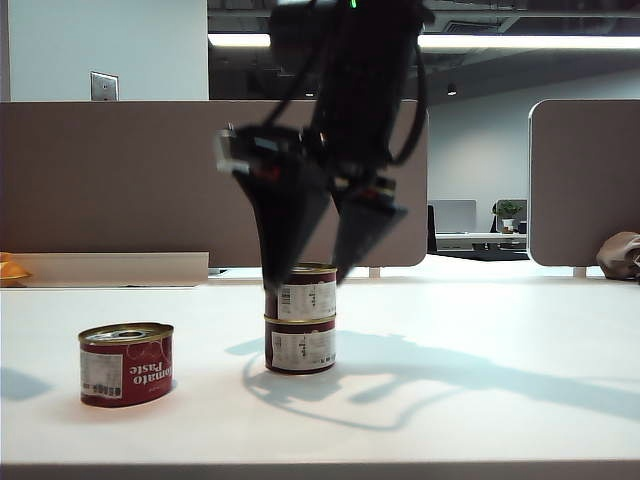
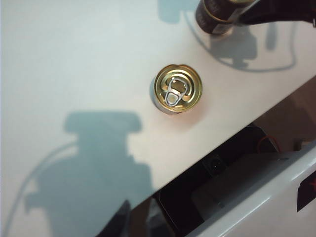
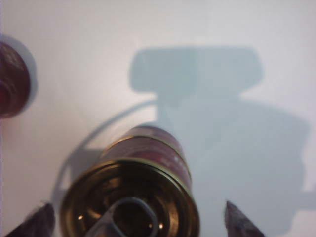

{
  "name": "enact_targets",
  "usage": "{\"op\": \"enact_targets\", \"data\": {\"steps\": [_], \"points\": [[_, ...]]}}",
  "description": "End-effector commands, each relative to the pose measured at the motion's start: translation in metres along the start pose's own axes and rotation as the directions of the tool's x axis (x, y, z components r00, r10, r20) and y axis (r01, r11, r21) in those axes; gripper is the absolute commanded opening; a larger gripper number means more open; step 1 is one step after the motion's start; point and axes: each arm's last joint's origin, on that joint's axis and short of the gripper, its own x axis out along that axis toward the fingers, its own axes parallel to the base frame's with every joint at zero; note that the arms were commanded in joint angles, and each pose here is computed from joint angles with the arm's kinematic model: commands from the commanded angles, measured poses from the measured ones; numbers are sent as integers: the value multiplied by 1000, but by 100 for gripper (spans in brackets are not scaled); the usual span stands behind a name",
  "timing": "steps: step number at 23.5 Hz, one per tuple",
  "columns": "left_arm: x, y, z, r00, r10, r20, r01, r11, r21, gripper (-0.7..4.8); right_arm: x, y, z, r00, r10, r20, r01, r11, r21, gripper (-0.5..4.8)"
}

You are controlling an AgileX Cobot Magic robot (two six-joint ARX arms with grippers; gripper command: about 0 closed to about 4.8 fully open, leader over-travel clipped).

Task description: Pick up the cans one by one and stack them together.

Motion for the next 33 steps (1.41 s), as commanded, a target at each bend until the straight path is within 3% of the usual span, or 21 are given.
{"op": "enact_targets", "data": {"steps": [1,4,7,8,13,18,21,23,25,28,33], "points": [[-1,-1,5,997,-59,56,59,998,5,37,-24,2,7,1000,4,-13,-4,999,44,440],[2,0,11,992,-79,95,78,997,16,68,-43,4,7,1000,4,-11,-3,998,66,310],[7,2,17,992,-86,94,85,996,16,114,-60,7,1,999,27,-21,-25,996,81,46],[9,3,18,992,-89,87,88,996,14,123,-65,9,-1,999,46,-24,-44,996,83,-8],[31,9,29,995,-103,16,103,995,-6,128,-100,17,-16,998,68,-18,-66,994,82,-6],[59,17,41,990,-132,-46,132,991,-21,290,-150,30,-36,996,53,78,-59,996,68,-6],[78,23,47,986,-142,-89,139,990,-36,312,-188,41,-54,982,43,182,-60,995,86,-6],[89,24,50,983,-149,-106,146,989,-37,354,-215,48,-73,968,36,250,-66,991,115,-6],[96,20,53,981,-156,-115,155,988,-18,385,-233,56,-86,953,38,301,-80,989,128,-6],[110,4,60,976,-172,-134,180,982,53,388,-271,71,-119,903,37,428,-94,989,111,-6],[129,-13,63,978,-69,-197,97,985,139,406,-296,75,-150,860,-5,510,-88,983,159,-6]]}}
